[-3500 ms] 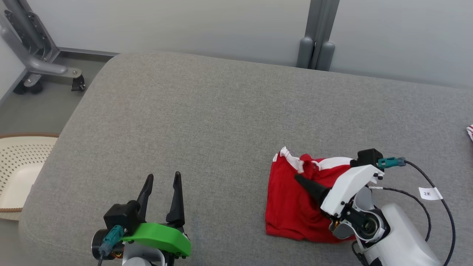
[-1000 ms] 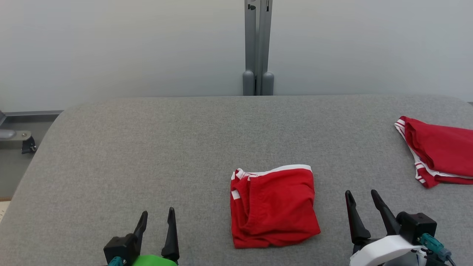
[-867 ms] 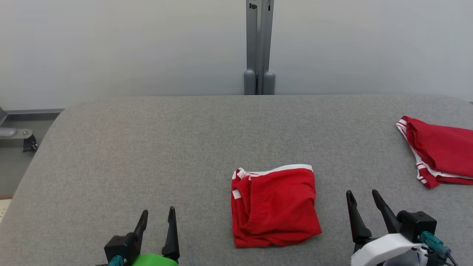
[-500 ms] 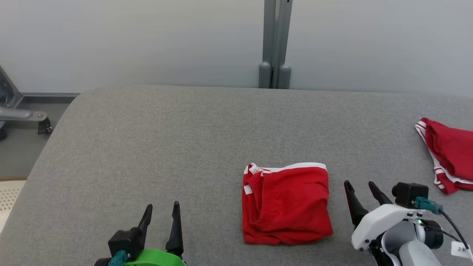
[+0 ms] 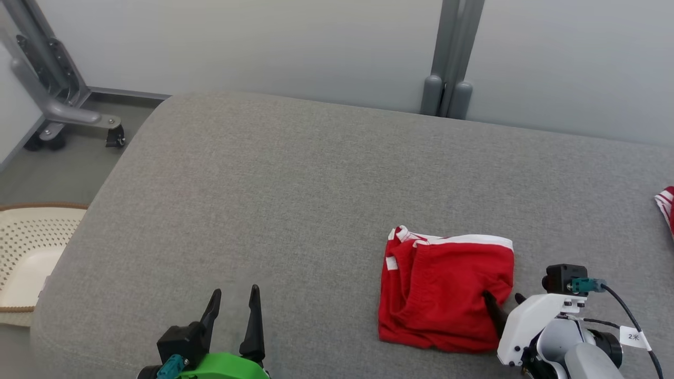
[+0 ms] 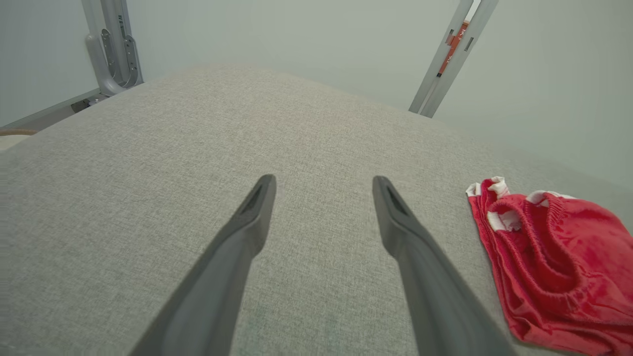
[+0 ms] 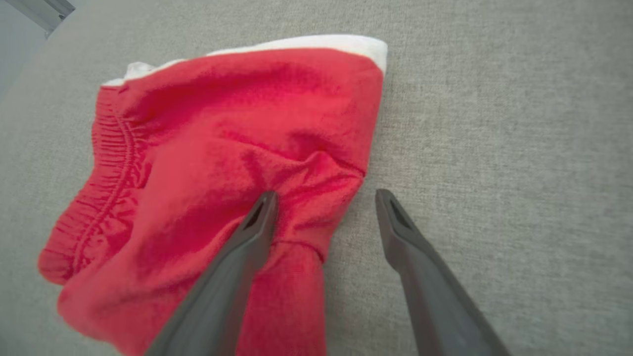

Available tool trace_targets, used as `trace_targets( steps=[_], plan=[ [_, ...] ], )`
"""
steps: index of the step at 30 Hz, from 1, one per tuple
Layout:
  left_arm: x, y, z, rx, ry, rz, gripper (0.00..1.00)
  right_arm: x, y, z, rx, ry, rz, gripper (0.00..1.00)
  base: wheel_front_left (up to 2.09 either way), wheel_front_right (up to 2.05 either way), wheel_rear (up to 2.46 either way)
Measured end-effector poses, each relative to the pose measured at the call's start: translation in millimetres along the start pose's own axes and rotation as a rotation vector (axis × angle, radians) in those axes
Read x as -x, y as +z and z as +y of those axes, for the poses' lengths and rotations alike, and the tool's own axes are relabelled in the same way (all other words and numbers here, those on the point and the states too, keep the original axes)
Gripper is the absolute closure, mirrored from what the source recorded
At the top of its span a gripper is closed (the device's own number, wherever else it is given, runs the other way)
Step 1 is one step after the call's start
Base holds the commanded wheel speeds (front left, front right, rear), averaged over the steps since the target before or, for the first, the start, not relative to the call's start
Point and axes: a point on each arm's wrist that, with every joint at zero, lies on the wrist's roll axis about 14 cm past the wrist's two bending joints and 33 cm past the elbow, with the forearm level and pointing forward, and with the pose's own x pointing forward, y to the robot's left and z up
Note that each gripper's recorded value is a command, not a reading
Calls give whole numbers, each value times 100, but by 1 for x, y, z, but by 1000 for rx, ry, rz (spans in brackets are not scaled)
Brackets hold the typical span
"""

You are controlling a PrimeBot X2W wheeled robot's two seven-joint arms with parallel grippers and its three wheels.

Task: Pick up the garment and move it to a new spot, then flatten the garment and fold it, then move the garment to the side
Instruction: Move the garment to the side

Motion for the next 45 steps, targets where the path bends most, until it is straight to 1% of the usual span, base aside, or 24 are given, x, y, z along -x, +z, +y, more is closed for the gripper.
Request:
trace_targets(
  steps=[4, 5, 6, 8, 9, 10, 15, 19, 25, 28, 32, 38, 45],
  plan=[
    [3, 0, 6, 0, 22, -1, 0, -7, -11, -2, 9, -7, 52, 0, 0, 0, 0],
    [3, 0, 7, 0, 24, -1, 0, -8, -11, -2, 12, -9, 57, 28, 0, 0, 0],
    [3, 0, 7, -2, 24, -1, 0, -8, -12, -3, 10, -11, 60, 50, 0, 0, 0],
    [2, 0, 6, -6, 19, 1, 0, -9, -15, -4, 6, -15, 71, 70, 0, 0, 0],
    [1, -1, 5, -7, 16, 2, 0, -9, -15, -5, 4, -15, 74, 88, 0, 0, 0],
    [1, -1, 3, -8, 11, 5, 0, -9, -16, -5, 1, -17, 76, 100, 0, 0, 0],
    [-4, -6, -5, -19, -20, 21, 0, -11, -10, -11, -5, -28, 46, 100, 0, 0, 0],
    [-10, -10, -17, -32, -62, 35, 0, -8, -1, -22, 11, -42, 14, 100, 0, 0, 0],
    [-25, -11, -48, -44, -163, 44, 0, 10, 21, -62, 66, -118, -45, 100, 0, 0, 0],
    [-38, -9, -72, -47, -230, 38, 0, 24, 38, -88, 95, -172, -87, 100, 0, 0, 0],
    [-53, -11, -102, -55, -315, 42, 0, 43, 49, -117, 105, -242, -125, 100, 0, 0, 0],
    [-70, -25, -150, -61, -450, 77, 0, 72, 47, -155, 60, -347, -163, 100, 0, 0, 0],
    [-79, -53, -184, -67, -551, 146, 0, 92, 31, -180, 5, -433, -169, 100, 0, 0, 0]
  ],
)
